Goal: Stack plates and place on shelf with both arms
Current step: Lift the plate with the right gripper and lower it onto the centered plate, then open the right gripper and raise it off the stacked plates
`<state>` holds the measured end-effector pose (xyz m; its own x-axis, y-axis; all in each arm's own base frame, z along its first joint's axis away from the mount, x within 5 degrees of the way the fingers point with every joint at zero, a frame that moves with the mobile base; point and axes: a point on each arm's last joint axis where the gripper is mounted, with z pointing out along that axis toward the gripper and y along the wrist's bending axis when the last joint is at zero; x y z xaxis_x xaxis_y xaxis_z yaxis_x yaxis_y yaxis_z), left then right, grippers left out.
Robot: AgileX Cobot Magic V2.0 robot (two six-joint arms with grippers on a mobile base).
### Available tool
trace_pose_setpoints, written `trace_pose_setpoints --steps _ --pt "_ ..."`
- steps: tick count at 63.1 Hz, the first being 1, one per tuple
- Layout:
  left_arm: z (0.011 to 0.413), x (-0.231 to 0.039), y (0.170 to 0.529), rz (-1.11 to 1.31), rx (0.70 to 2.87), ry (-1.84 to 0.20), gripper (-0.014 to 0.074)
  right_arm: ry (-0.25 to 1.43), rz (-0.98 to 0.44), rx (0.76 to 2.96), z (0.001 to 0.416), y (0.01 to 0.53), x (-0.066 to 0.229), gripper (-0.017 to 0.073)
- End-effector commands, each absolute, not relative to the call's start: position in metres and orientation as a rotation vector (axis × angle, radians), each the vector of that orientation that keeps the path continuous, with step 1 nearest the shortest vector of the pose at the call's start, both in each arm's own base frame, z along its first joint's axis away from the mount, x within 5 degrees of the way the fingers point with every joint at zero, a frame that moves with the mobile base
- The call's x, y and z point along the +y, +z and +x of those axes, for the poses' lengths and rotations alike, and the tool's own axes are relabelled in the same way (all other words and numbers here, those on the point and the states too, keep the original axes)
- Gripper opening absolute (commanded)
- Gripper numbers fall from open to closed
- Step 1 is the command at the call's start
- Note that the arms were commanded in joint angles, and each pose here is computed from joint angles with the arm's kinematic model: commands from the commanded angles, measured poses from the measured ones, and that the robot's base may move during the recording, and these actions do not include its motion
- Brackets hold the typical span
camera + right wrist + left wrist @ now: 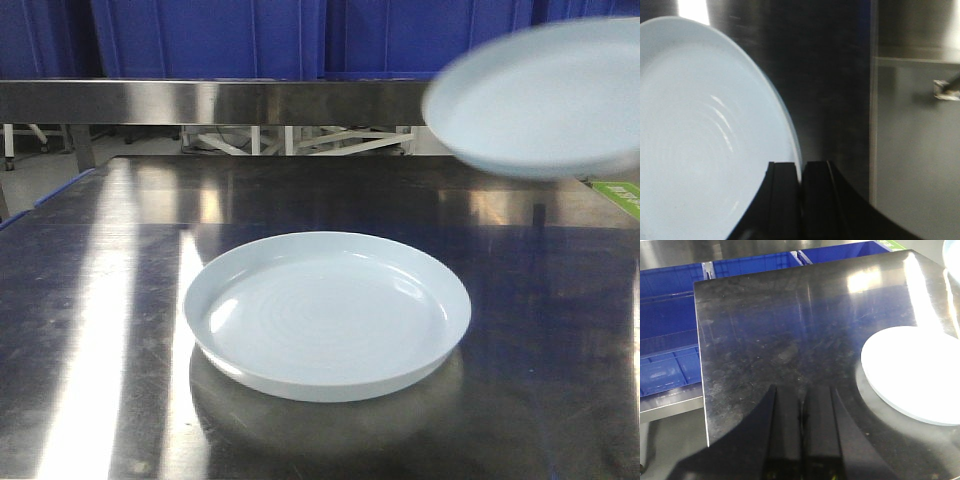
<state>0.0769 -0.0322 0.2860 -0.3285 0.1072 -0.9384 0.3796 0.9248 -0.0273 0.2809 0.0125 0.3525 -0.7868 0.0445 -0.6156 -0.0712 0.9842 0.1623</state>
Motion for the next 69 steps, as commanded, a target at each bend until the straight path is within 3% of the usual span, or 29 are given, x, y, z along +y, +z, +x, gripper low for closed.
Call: trace_pose_setpoints --steps 1,13,29,51,69 --pt "0.078 -0.035 0.302 0.347 1.797 -0.331 0.0084 0.374 -0.111 2.329 0.264 0.385 0.035 0.0057" --pt "0.078 -0.035 0.302 0.347 1.797 -0.331 0.0084 0.585 -0.299 2.342 0.258 0.381 0.081 0.0057" --pt "0.078 -0.035 0.302 0.347 1.797 -0.331 0.0084 0.643 -0.433 2.47 0.276 0.344 0.121 0.0057" --pt "0.078 -0.035 0.302 0.347 1.797 -0.331 0.0084 0.636 -0.423 2.663 0.312 0.279 0.136 0.0057" --pt "0.078 -0.035 0.302 0.347 1.797 -0.331 0.0084 0.615 -0.429 2.672 0.318 0.271 0.137 0.006"
